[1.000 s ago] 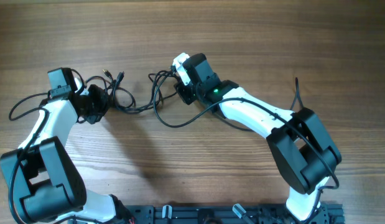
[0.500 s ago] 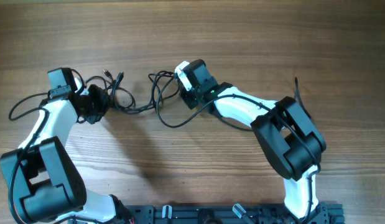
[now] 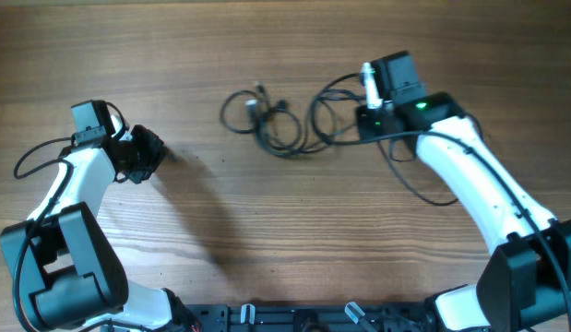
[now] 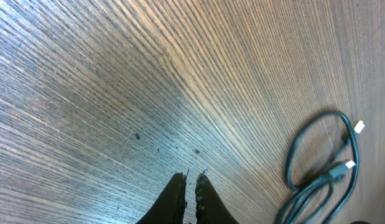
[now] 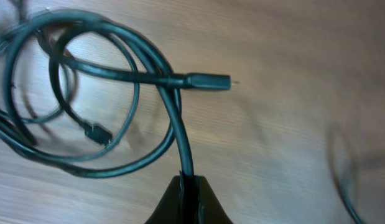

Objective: Untangle cables

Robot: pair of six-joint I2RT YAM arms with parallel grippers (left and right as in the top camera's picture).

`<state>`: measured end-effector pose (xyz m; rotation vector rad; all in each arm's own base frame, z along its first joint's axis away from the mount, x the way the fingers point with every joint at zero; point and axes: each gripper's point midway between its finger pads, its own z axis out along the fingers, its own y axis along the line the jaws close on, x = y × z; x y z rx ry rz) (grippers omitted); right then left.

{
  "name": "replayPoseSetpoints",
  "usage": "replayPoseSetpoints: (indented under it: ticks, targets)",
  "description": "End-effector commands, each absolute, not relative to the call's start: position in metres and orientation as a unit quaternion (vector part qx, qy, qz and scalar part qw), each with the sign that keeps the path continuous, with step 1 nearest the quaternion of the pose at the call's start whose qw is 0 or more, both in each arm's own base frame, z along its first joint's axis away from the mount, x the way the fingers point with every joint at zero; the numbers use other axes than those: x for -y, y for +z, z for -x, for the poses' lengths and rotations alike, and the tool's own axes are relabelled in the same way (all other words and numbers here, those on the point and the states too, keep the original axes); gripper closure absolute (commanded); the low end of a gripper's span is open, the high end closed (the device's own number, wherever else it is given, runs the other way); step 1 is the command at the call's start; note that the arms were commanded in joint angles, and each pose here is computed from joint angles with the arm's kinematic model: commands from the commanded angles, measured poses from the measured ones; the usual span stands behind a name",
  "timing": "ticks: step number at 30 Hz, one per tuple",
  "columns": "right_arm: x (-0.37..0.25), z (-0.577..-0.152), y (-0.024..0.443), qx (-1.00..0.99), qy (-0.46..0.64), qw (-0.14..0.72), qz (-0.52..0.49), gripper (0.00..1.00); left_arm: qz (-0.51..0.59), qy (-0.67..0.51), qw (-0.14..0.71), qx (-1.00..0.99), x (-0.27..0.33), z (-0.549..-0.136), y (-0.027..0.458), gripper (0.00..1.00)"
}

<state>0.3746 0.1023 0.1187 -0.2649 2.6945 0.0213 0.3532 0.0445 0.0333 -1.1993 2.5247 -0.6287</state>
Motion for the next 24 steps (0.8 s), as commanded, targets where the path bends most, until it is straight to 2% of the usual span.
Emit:
replayPoseSetpoints:
  ticks: [1,3,5,6,8,13,15,21,24]
  targets:
    - [-0.091,-0.371,0.116,-0.978,0.073,0.189,0.056,0.96,0.416,-0.221,0.132,-0.872,-0.042,-0.351,0.031,0.89]
    - [-0.120,-0.366,0.123,-0.967,0.168,0.180,0.071,0.96,0.380,-0.272,0.131,-0.874,-0.025,-0.355,0.040,0.77]
    - [-0.139,-0.363,0.130,-0.955,0.224,0.177,0.083,0.96,0.250,-0.349,0.156,-0.890,0.012,-0.363,0.059,0.56]
    - [-0.148,-0.361,0.135,-0.948,0.251,0.175,0.089,0.96,0.183,-0.378,0.169,-0.892,0.032,-0.364,0.069,0.50]
    - [-0.159,-0.358,0.141,-0.938,0.285,0.171,0.097,0.96,0.092,-0.390,0.183,-0.898,0.065,-0.364,0.074,0.42]
    - [-0.163,-0.356,0.143,-0.934,0.300,0.167,0.098,0.96,-0.164,-0.390,0.212,-0.881,0.164,-0.344,0.081,0.33]
    - [-0.163,-0.356,0.143,-0.934,0.300,0.168,0.098,0.96,-0.218,-0.393,0.207,-0.869,0.189,-0.331,0.081,0.31]
    - [-0.163,-0.356,0.143,-0.934,0.300,0.167,0.098,0.96,-0.294,-0.385,0.218,-0.847,0.230,-0.317,0.082,0.25]
    - [-0.163,-0.355,0.143,-0.934,0.300,0.166,0.097,0.96,-0.276,-0.349,0.232,-0.865,0.235,-0.327,0.078,0.30]
